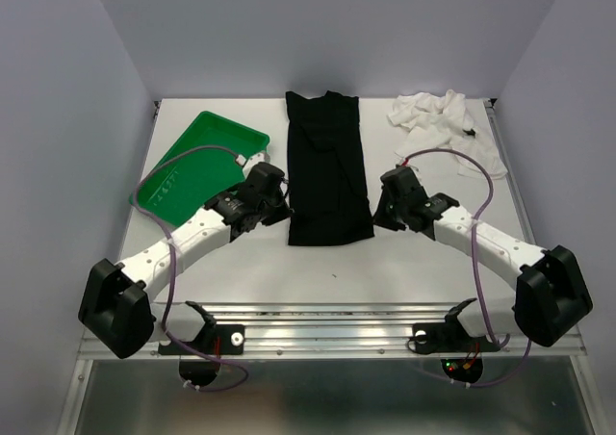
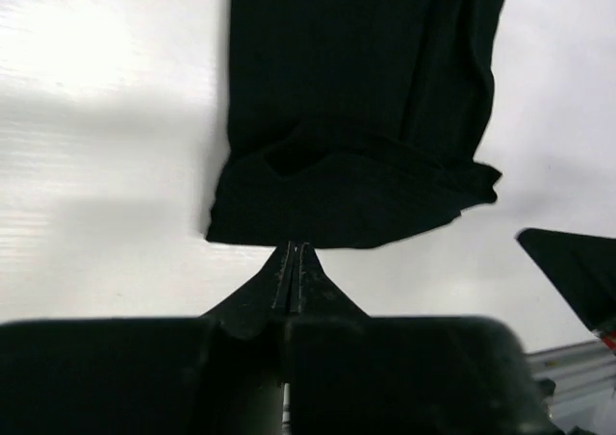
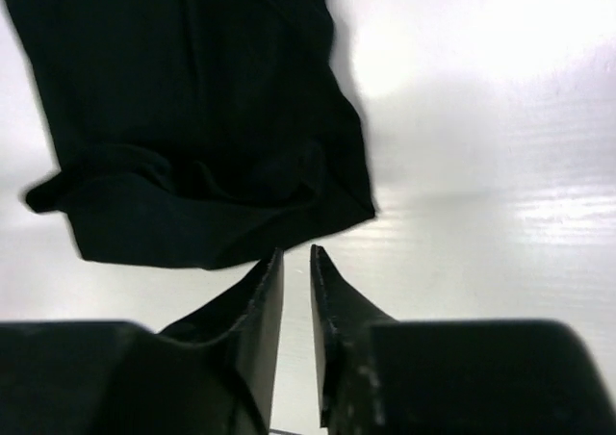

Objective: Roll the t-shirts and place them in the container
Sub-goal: Roll the T-shirt to the center of the board.

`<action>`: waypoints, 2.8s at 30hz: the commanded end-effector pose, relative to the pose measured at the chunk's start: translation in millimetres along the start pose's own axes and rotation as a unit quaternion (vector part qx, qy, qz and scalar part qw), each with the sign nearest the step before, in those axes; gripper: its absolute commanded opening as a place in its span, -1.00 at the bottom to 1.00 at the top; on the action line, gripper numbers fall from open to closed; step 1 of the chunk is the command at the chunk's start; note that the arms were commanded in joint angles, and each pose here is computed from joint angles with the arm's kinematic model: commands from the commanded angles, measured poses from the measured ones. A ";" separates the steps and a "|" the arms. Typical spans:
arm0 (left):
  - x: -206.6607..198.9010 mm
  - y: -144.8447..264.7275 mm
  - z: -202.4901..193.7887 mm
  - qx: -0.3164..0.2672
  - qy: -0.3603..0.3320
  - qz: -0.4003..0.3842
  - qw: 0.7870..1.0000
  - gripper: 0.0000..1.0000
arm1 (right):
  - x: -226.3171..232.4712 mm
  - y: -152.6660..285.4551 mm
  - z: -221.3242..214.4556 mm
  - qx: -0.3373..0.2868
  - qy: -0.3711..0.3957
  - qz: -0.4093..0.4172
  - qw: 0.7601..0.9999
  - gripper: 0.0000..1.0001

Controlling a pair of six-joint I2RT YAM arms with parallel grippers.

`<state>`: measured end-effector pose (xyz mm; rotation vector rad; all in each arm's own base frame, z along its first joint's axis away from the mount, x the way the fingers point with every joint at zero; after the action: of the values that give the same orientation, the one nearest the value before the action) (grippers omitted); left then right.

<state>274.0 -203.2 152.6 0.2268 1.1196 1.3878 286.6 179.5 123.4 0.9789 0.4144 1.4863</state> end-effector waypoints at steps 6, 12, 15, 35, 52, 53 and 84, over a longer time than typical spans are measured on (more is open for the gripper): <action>-15.0 -25.9 -68.7 0.112 -0.083 -0.038 0.989 -1.00 | -13.3 -22.9 -35.4 0.065 0.018 -0.012 0.998 -0.58; -15.5 -46.3 -51.6 0.084 -0.108 -0.003 0.991 -1.00 | -5.2 -37.3 -33.3 0.082 0.042 -0.010 0.996 -0.50; -13.6 -57.2 -42.8 0.081 -0.120 0.018 0.989 -1.00 | 3.1 -44.3 -27.3 0.083 0.049 -0.004 0.995 -0.47; -2.7 -77.3 -38.1 0.087 -0.133 0.038 0.986 -1.00 | 14.7 -73.2 6.3 0.040 0.022 -0.048 0.998 -0.36; 12.5 -89.3 -46.0 0.102 -0.128 0.050 0.985 -1.00 | -10.8 -73.4 -39.3 0.089 0.014 -0.054 0.995 -0.57; 12.2 -89.2 -45.8 0.102 -0.128 0.050 0.985 -1.00 | -10.1 -71.5 -36.8 0.083 0.012 -0.052 0.995 -0.79; 36.9 -103.1 -57.1 0.124 -0.136 0.075 0.980 -1.00 | -33.5 -42.1 -48.9 0.059 -0.015 -0.057 0.997 -0.99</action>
<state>295.7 -230.0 37.1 0.6492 1.0714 1.2991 266.8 169.2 40.2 1.0581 0.6019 1.3316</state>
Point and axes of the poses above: each gripper's point midway between its finger pads, its own y axis back along the fingers, its own x axis along the line the jaws close on, z = x × y, the point moved 1 cm from there along y, back along the fingers, and after that the axes turned 3 degrees about y, right-handed, at the moved point
